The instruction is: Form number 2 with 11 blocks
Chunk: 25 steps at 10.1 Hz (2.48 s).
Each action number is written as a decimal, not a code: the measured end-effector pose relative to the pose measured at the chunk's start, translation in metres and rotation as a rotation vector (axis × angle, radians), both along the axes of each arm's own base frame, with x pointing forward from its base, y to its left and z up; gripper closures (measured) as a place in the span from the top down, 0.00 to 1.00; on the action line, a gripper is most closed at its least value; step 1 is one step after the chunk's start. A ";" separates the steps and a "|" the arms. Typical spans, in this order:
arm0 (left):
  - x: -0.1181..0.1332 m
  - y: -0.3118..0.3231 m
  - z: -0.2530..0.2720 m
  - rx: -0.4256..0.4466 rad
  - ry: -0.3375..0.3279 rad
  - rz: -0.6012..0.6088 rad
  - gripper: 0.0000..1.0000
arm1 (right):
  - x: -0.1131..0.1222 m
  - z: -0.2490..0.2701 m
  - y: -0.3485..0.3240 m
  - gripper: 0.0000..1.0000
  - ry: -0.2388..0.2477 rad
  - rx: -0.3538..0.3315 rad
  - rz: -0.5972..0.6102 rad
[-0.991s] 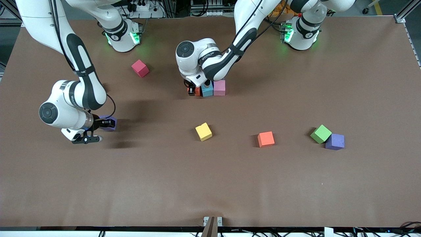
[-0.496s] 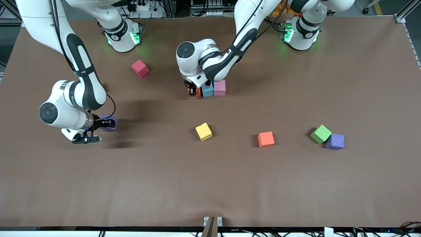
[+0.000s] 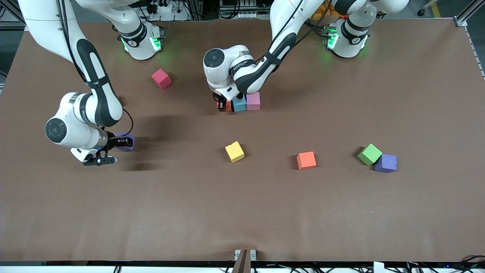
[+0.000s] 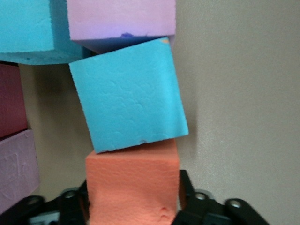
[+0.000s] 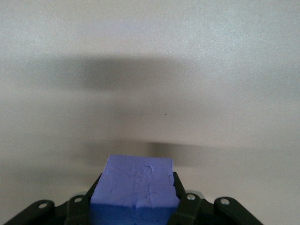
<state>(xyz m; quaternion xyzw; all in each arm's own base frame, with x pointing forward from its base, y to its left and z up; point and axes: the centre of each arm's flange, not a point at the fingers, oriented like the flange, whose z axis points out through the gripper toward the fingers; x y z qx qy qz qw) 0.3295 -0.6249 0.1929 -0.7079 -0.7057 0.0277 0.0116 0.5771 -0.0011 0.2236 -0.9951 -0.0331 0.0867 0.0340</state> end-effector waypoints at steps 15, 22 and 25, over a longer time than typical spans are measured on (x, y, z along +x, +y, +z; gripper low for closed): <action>0.080 0.029 0.153 -0.095 -0.139 0.024 1.00 | 0.007 0.031 0.136 0.57 0.020 -0.019 0.013; 0.225 0.180 0.209 -0.040 -0.202 -0.227 1.00 | -0.038 0.043 0.337 0.57 -0.034 -0.055 0.049; 0.268 0.245 0.207 -0.002 -0.183 -0.374 1.00 | -0.067 0.028 0.434 0.57 -0.070 -0.072 0.063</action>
